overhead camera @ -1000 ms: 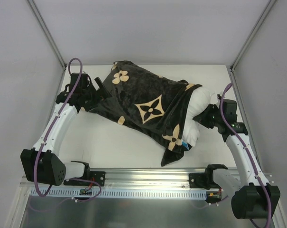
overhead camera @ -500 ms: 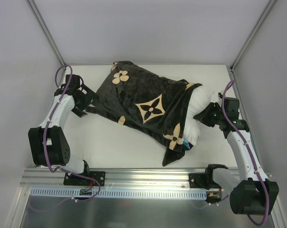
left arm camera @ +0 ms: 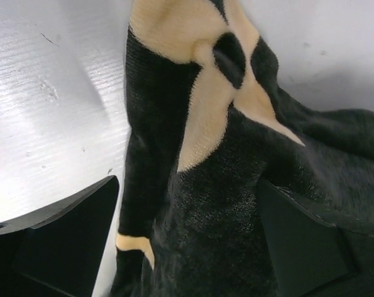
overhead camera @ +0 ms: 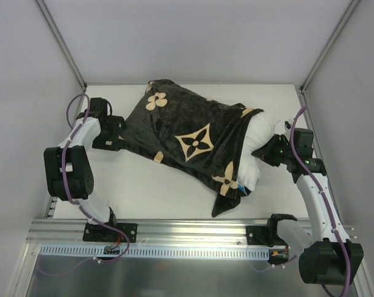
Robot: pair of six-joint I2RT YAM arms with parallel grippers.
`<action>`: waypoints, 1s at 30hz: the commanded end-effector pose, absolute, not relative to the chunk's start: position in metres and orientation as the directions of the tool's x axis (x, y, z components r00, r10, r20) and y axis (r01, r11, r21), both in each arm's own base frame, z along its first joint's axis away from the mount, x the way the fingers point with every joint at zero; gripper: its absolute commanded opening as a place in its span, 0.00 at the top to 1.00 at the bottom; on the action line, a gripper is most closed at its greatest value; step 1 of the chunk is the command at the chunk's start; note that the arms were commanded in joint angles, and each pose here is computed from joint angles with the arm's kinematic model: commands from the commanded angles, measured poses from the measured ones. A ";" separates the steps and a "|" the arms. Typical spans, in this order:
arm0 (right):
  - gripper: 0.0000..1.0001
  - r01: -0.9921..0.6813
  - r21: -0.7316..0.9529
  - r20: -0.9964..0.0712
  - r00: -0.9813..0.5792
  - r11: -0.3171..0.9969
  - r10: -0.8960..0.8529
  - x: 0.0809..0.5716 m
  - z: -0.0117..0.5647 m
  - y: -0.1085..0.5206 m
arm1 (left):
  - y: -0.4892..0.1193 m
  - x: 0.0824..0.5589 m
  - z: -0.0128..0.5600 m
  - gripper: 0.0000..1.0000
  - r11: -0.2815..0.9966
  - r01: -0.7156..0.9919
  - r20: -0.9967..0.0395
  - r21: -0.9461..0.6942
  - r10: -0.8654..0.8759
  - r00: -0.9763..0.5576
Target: Remove the pillowcase from the pillow
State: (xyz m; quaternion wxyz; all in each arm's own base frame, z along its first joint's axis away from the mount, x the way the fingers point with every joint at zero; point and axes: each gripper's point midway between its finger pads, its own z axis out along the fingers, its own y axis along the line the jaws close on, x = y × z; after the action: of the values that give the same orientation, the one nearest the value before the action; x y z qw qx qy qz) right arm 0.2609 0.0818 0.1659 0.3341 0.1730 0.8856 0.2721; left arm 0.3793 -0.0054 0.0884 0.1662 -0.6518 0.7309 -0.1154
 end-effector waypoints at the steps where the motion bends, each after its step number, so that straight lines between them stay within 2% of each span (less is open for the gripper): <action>1: 0.99 0.084 0.627 -0.533 -0.679 0.775 0.504 0.265 0.184 0.083 | -0.008 0.393 0.083 0.09 0.006 -0.928 -0.014 -0.373 -1.000 -0.001; 4: 0.99 0.080 0.625 -0.538 -0.677 0.777 0.502 0.263 0.185 0.083 | -0.005 0.403 0.081 0.22 0.040 -0.927 -0.035 -0.374 -0.999 -0.029; 5: 0.99 0.081 0.621 -0.540 -0.677 0.779 0.500 0.262 0.185 0.082 | -0.004 0.408 0.082 0.44 0.072 -0.923 -0.046 -0.378 -0.997 -0.059; 7: 0.99 0.079 0.614 -0.548 -0.673 0.785 0.497 0.261 0.187 0.081 | -0.001 0.412 0.084 0.74 0.103 -0.917 -0.065 -0.384 -0.994 -0.085; 8: 0.99 0.085 0.609 -0.549 -0.673 0.789 0.496 0.260 0.187 0.080 | 0.000 0.415 0.090 1.00 0.129 -0.908 -0.078 -0.399 -0.991 -0.106; 12: 0.99 0.095 0.603 -0.552 -0.667 0.792 0.501 0.262 0.190 0.076 | 0.016 0.414 0.115 1.00 0.164 -0.878 -0.126 -0.450 -0.985 -0.120; 17: 0.99 0.144 0.613 -0.552 -0.625 0.776 0.552 0.273 0.201 0.060 | 0.078 0.396 0.154 1.00 0.136 -0.846 -0.219 -0.515 -0.976 -0.024; 24: 0.99 0.192 0.650 -0.551 -0.547 0.735 0.631 0.291 0.236 0.039 | 0.136 0.347 0.171 1.00 -0.008 -0.829 -0.217 -0.558 -0.964 0.156; 28: 0.99 0.219 0.673 -0.559 -0.476 0.707 0.679 0.300 0.261 0.025 | 0.145 0.330 0.168 1.00 -0.047 -0.825 -0.194 -0.563 -0.963 0.187; 30: 0.99 0.199 0.693 -0.580 -0.417 0.693 0.700 0.306 0.291 0.014 | 0.147 0.328 0.167 1.00 -0.052 -0.824 -0.186 -0.564 -0.964 0.188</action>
State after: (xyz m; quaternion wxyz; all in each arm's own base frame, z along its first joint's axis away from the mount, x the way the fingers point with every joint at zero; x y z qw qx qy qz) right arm 0.2713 0.0626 0.2163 0.3303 0.2399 0.8594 0.3080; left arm 0.3283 0.1016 0.1541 0.2168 -0.7040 0.6567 -0.1612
